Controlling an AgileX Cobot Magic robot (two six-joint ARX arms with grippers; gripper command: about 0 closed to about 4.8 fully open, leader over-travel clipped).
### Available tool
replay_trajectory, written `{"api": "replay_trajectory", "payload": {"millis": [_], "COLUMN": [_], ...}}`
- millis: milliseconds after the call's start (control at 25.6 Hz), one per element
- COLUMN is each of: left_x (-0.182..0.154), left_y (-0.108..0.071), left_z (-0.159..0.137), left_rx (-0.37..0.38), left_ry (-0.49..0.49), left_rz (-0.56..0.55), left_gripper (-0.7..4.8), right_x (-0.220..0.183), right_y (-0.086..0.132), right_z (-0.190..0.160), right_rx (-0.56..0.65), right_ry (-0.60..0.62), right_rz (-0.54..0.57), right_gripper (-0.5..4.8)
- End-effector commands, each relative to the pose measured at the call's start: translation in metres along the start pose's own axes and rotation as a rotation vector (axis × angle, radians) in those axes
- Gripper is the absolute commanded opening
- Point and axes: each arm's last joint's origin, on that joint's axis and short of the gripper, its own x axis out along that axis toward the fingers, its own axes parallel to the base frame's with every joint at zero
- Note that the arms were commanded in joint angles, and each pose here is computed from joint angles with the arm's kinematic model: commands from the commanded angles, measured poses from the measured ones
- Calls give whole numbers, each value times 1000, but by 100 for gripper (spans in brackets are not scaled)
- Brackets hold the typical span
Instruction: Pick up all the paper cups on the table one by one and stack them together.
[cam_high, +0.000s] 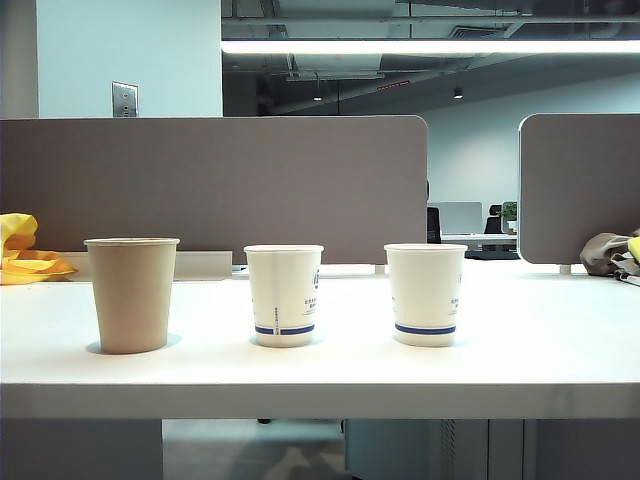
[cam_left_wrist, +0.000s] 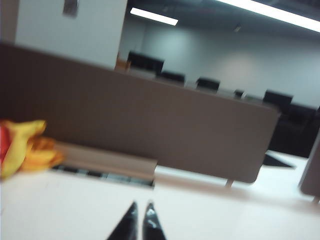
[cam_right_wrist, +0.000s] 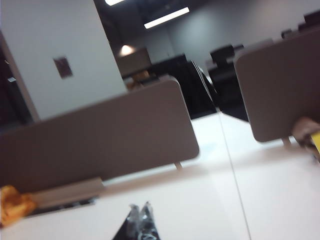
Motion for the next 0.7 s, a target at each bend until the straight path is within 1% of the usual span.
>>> {"api": "replay_trajectory", "payload": {"millis": [39,117,234,351,429,546,625,703], "left_x": [-10,-15,-22,-29,-31,-28,-7,7], "left_y": [-7,-10,-14,-18,-20,-21,-24,-25], "left_z": [28,38,53,67,74,81,87,92], "left_rx": [25,71,118,140,137,127,98,81], "left_ry": [-23,-19,-17,-11,14,96,217,273], "left_rz": [-15,-15,-35,-34,-31,-27,-102,-134], "left_gripper": [26,26,25,25,25,24,24,24], "right_x": [-7,-9,-7,0,6,22,53,72], "right_y": [12,18,25,29,31,33,35,35], "right_z": [25,35,45,55,62,72,84,88], "right_rx": [-23,-61,-98,-145,-194,-240,-234,-212], "right_ry": [6,29,108,209,268,357,475,550], "right_rz": [69,136,218,218,226,221,232,251], "right_gripper": [-1,-1,-1,-1,-1,-1,-1,-1]}}
